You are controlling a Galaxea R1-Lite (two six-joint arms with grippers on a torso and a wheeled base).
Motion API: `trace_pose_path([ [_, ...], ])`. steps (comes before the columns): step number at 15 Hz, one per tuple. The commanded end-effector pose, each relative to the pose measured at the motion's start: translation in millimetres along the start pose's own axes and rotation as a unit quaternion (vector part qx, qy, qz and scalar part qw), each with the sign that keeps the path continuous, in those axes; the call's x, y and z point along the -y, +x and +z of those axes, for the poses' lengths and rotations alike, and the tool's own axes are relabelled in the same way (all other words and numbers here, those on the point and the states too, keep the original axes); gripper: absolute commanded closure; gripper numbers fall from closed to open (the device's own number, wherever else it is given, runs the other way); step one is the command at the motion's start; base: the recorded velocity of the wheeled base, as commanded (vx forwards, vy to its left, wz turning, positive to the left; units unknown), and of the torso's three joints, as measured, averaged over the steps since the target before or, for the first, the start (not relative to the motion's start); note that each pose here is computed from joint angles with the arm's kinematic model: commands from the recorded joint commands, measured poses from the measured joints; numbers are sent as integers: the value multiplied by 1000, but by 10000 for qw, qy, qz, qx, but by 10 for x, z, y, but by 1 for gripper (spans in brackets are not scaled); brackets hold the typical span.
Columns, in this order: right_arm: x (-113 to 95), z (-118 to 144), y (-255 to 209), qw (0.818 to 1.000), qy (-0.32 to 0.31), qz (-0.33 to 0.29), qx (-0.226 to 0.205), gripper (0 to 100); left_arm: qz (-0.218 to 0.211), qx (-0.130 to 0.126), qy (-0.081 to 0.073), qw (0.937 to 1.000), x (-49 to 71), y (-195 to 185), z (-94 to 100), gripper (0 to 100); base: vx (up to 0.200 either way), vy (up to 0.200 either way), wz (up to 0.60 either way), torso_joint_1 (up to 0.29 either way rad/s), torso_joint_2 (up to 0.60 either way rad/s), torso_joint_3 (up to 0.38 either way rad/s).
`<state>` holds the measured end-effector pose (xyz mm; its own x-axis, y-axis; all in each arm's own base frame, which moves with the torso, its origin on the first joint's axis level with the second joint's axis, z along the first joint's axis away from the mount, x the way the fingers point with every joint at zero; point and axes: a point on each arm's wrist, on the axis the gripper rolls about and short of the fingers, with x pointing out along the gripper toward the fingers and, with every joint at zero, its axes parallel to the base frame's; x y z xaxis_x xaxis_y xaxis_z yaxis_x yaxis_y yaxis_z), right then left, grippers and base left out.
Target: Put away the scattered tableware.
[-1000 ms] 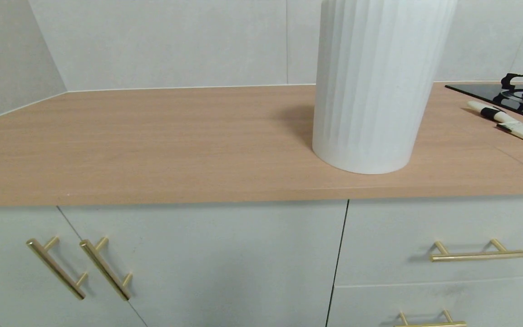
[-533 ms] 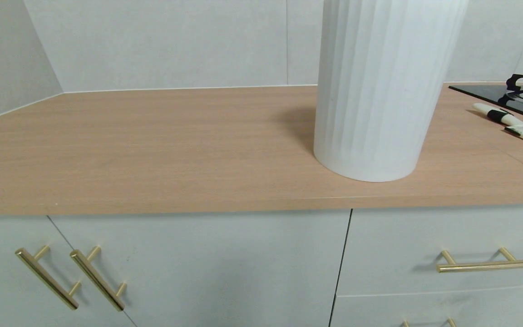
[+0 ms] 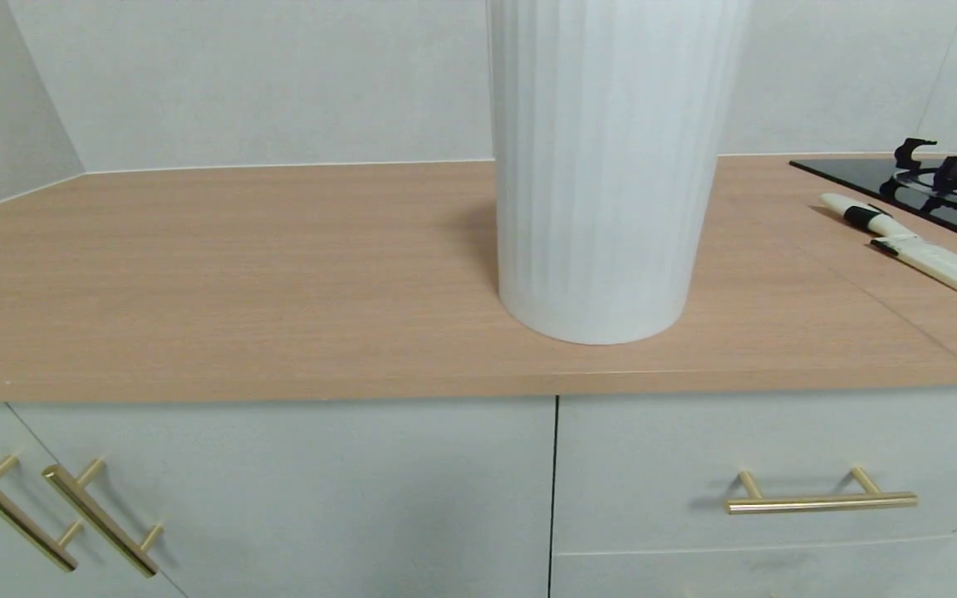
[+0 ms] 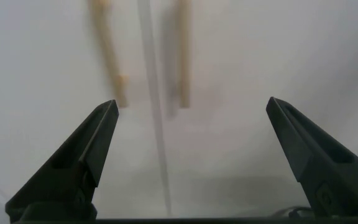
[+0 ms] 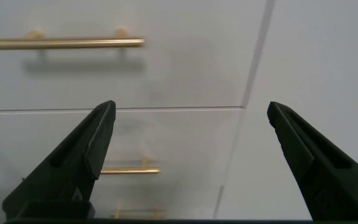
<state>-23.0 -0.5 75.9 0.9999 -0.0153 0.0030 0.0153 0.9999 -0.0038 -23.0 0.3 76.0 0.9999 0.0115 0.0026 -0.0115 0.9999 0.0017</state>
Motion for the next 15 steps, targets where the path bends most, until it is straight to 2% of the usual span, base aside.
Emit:
trace_pose_path([
  [1, 0, 0, 1, 10000, -4, 0, -7, 0, 4, -5, -1, 10000, 0, 0, -1, 0, 0, 0, 0, 0, 0, 0],
  [15, 0, -4, 2, 10000, 4, 8, -15, 0, 4, -5, -16, 10000, 0, 0, -1, 0, 0, 0, 0, 0, -17, -16],
])
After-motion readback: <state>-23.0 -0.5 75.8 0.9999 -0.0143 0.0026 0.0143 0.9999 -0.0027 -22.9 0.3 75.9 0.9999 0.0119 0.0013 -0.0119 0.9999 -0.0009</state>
